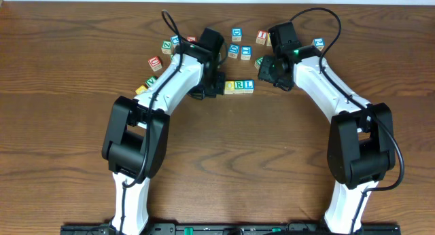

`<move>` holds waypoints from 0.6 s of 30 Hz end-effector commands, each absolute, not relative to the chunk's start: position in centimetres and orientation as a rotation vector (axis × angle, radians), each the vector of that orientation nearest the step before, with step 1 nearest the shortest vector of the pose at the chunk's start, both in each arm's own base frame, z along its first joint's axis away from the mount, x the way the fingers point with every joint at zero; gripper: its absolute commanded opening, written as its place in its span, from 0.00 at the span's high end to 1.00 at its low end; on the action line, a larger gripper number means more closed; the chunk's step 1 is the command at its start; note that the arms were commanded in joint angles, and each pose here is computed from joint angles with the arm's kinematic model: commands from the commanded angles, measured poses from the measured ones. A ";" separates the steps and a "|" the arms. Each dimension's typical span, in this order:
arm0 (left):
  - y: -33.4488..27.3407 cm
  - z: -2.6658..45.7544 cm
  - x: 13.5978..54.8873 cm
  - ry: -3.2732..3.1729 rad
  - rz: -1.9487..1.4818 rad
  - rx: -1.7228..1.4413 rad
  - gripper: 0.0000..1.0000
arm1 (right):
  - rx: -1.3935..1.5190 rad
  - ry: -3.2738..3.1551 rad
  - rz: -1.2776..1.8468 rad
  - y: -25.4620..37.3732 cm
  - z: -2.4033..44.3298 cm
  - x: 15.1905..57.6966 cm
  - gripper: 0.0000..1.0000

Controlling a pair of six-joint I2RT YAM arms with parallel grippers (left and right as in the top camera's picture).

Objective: Spell out CORL

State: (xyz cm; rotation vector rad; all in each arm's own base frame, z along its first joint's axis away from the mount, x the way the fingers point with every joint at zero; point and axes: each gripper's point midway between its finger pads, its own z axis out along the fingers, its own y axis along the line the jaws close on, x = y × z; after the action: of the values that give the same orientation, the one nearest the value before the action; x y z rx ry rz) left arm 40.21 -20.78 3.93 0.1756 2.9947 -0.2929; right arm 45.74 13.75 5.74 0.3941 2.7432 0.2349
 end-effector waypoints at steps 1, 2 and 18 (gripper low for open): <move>-21.0 3.9 39.5 2.995 -0.304 0.207 0.92 | 0.418 2.725 0.218 13.3 6.3 45.7 0.53; -21.0 3.7 39.5 2.999 -0.301 0.206 0.92 | 0.418 2.725 0.217 13.3 6.3 45.7 0.53; -21.4 2.4 40.0 2.995 -0.311 0.199 0.92 | 0.418 2.724 0.218 13.3 6.3 45.7 0.53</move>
State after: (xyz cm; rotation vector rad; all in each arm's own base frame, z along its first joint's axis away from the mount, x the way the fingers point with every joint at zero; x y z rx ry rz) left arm 40.45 -21.46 3.37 0.1907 2.9679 -0.3174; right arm 45.75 13.75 5.74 0.3946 2.7428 0.2352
